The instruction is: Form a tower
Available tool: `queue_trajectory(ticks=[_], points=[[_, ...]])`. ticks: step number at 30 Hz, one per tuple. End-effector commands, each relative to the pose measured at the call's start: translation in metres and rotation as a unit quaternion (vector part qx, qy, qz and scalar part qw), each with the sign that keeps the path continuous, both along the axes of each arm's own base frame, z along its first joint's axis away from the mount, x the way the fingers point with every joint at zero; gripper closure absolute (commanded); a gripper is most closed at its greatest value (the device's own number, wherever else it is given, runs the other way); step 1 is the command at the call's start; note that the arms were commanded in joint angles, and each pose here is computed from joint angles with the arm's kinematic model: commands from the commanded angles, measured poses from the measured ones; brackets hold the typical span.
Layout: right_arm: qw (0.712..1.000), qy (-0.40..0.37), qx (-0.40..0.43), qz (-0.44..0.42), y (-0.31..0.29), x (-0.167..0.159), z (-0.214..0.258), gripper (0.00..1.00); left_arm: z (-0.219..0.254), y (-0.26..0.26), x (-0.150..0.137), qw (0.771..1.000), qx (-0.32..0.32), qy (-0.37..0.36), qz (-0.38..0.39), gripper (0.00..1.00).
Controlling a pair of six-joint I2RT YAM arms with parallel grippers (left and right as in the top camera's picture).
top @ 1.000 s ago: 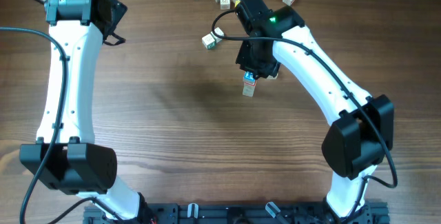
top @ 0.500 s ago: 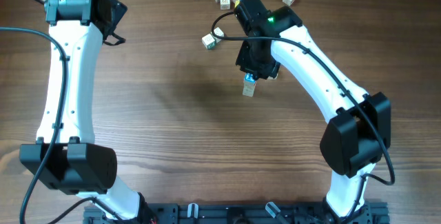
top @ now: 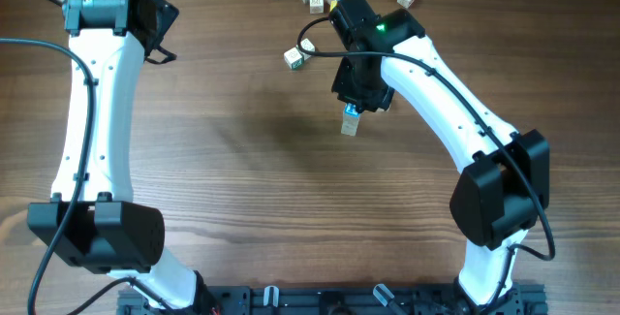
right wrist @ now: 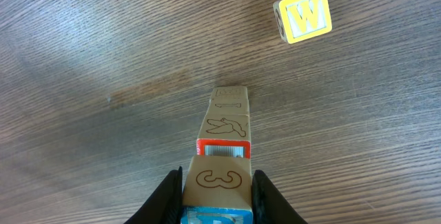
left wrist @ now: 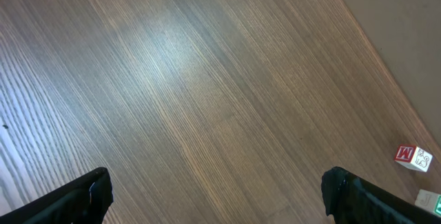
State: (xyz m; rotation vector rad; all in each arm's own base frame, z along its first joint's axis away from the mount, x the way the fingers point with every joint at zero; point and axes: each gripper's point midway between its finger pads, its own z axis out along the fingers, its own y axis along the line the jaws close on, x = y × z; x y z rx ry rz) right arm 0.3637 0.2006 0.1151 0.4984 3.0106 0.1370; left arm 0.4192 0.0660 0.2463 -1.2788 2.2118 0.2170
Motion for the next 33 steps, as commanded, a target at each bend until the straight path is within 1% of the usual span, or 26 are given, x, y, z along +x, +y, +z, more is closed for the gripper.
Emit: queue_trajectory(ticks=[1, 2, 4, 18, 33], points=[[1.0, 0.009, -0.016, -0.007, -0.0045, -0.0015, -0.0094, 0.8, -0.0009, 0.0053, 0.0008, 1.0, 0.015, 0.006, 0.002, 0.0], [1.0, 0.009, -0.017, -0.007, -0.0046, -0.0015, -0.0095, 0.8, -0.0009, 0.0053, 0.0008, 1.0, 0.015, 0.006, 0.002, 0.0], [1.0, 0.009, -0.018, -0.007, -0.0048, -0.0013, -0.0101, 0.76, -0.0009, 0.0053, 0.0008, 1.0, 0.015, 0.006, 0.002, 0.0], [1.0, 0.009, -0.025, -0.009, -0.0074, 0.0002, -0.0129, 0.73, -0.0009, 0.0053, 0.0008, 1.0, 0.015, 0.006, 0.002, 0.0], [1.0, 0.003, -0.016, -0.01, -0.0039, 0.0037, -0.0125, 0.72, -0.0009, 0.0053, 0.0008, 1.0, 0.015, 0.006, 0.002, 0.0]])
